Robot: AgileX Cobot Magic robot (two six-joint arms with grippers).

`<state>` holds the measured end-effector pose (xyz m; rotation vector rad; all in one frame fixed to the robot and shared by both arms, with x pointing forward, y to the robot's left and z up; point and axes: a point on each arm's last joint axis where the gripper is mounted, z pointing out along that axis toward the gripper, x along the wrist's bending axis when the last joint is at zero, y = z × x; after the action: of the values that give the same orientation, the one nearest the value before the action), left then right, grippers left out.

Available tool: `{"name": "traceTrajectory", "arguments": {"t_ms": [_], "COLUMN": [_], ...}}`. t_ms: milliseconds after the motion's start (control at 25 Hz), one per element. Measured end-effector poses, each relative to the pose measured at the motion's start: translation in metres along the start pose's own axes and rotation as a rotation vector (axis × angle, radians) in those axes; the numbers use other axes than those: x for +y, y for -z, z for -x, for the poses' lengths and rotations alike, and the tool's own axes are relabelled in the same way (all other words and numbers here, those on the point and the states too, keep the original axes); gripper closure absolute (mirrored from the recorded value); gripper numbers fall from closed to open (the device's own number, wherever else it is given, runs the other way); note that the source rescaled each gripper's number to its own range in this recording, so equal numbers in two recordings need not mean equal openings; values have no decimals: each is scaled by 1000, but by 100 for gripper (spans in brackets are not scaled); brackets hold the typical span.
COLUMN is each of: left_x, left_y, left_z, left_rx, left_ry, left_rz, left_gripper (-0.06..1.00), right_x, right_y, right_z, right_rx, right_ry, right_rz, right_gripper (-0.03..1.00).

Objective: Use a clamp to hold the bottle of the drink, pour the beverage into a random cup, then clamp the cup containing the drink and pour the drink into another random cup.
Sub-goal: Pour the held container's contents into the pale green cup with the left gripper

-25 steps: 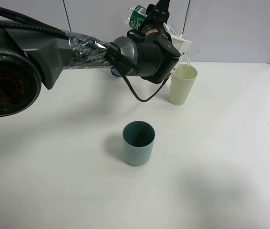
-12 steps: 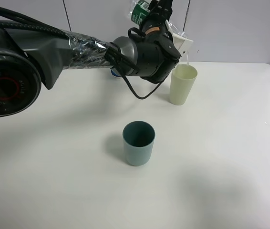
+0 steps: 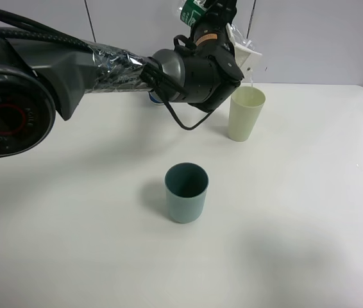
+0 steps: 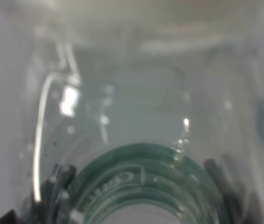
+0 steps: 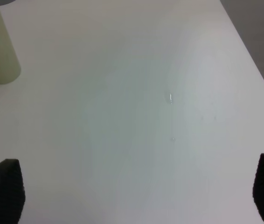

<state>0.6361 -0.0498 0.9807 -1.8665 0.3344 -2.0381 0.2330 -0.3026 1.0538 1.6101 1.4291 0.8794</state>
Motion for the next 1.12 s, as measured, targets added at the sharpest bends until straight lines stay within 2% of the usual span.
{"name": "traceTrajectory", "arguments": {"t_ms": [320, 720, 1120], "left_x": [1, 1, 2], "left_y": [0, 0, 1], "left_z": [-4, -4, -12], "left_rx": [38, 47, 131], "left_ry": [-22, -26, -74], "left_rz": [6, 8, 16], "left_gripper": [89, 89, 89], "right_x": [0, 0, 0], "right_y": [0, 0, 0], "right_z": [0, 0, 0], "right_rx": [0, 0, 0], "right_ry": [0, 0, 0], "right_rz": [0, 0, 0], "right_gripper": [-2, -2, -2]}}
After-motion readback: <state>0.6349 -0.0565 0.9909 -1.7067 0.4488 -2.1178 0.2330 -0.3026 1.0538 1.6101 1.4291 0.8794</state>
